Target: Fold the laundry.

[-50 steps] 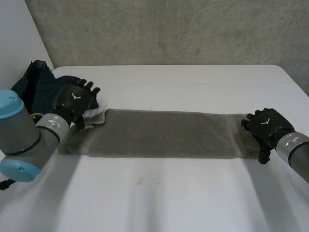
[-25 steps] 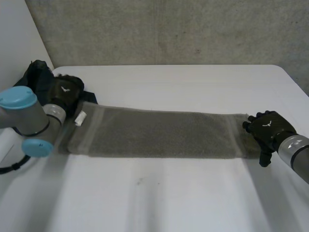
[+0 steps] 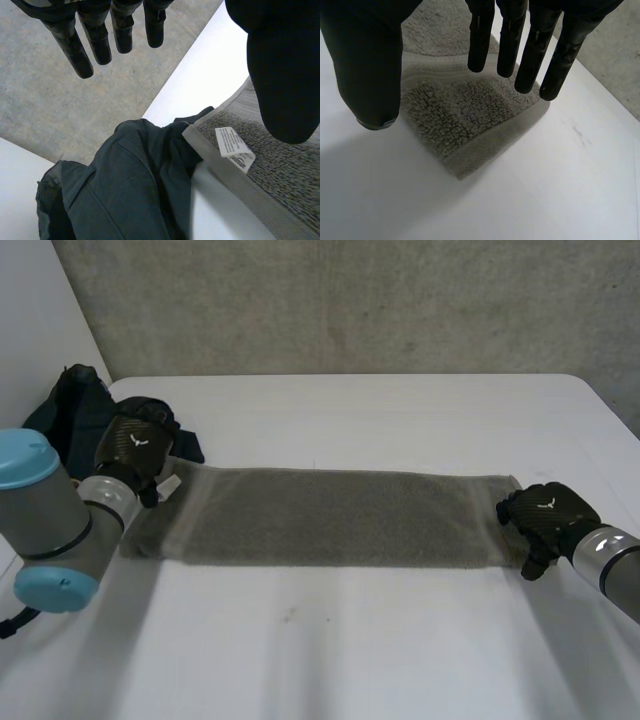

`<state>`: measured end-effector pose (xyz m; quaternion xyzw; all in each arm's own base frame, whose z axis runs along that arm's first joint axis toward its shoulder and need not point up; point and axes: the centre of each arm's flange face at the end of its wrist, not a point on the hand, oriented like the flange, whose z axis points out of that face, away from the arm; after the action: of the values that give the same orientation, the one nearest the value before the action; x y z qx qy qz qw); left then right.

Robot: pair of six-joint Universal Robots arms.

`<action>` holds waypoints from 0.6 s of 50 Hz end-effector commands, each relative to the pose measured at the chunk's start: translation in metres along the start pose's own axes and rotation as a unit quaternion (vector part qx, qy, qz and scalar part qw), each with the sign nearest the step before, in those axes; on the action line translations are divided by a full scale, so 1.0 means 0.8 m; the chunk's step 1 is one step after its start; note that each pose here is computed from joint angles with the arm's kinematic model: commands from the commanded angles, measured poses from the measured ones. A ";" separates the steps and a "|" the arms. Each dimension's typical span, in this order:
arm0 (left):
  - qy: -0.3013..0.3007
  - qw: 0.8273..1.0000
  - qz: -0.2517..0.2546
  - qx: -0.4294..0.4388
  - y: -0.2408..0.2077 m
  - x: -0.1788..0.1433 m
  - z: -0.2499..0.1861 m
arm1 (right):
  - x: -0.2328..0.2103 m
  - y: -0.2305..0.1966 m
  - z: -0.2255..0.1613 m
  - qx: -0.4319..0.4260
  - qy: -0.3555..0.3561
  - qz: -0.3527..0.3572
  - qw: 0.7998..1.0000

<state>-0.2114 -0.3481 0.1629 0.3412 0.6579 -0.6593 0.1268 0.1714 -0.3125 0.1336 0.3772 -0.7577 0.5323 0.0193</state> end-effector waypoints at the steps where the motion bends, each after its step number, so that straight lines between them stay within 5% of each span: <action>1: 0.001 1.000 -0.009 -0.003 -0.004 -0.003 -0.018 | 0.002 0.009 0.018 -0.001 0.001 0.000 1.000; 15: 0.004 0.999 -0.038 -0.009 -0.001 0.001 -0.023 | 0.018 0.019 0.037 -0.006 0.029 -0.007 1.000; 25: -0.008 0.999 -0.036 0.008 -0.019 -0.013 -0.035 | 0.133 0.046 0.019 -0.048 0.180 -0.025 0.982; 30: -0.010 0.999 -0.037 0.009 -0.023 -0.016 -0.043 | 0.185 0.066 0.009 -0.088 0.225 -0.103 0.965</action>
<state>-0.2055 -0.3230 0.1823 0.3125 0.6651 -0.6701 0.1049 0.0815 -0.3786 0.1425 0.3008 -0.7539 0.5521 0.1909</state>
